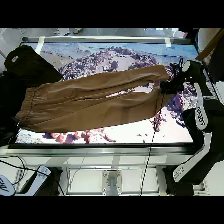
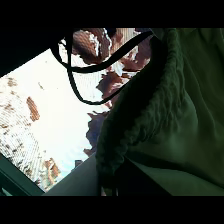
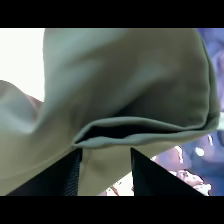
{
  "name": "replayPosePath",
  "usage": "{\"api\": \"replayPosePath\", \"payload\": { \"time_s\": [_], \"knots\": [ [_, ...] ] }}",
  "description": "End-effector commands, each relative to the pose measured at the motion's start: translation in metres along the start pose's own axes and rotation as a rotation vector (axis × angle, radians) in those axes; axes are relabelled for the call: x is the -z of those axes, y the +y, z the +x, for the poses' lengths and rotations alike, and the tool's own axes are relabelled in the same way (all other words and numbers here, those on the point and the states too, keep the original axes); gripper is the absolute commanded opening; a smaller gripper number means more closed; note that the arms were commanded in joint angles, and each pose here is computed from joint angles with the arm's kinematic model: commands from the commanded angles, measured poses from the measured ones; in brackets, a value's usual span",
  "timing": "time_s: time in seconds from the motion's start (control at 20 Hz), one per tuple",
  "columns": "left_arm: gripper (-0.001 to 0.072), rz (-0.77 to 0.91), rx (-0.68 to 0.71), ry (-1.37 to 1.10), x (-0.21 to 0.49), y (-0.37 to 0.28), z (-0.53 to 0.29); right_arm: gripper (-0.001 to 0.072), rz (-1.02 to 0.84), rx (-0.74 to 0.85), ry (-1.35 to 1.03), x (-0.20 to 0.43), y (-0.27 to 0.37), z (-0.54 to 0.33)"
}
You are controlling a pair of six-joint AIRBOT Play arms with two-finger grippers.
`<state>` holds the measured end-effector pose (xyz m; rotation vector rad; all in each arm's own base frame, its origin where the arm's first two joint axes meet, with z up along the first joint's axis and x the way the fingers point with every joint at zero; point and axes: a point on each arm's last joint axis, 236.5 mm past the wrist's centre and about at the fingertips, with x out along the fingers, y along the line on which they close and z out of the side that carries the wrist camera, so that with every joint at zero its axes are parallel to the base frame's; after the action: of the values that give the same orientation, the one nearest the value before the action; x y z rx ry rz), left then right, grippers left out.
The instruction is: Fold the clothes and pants, and hang the long-sleeved shirts on hangers.
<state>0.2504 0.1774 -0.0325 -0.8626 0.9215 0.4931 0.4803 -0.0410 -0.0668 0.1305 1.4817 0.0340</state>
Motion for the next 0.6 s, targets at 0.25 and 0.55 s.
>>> {"api": "replayPosePath", "payload": {
  "time_s": [0.25,0.55],
  "knots": [
    [0.0025,0.002,0.0,-0.001,0.0,0.0,0.0,0.0014,0.06,0.027,-0.043,-0.012,-0.007,0.006],
    [0.0025,0.002,0.0,-0.001,-0.001,0.0,0.0,0.0014,0.065,0.109,0.014,0.006,-0.034,-0.009]
  ]
}}
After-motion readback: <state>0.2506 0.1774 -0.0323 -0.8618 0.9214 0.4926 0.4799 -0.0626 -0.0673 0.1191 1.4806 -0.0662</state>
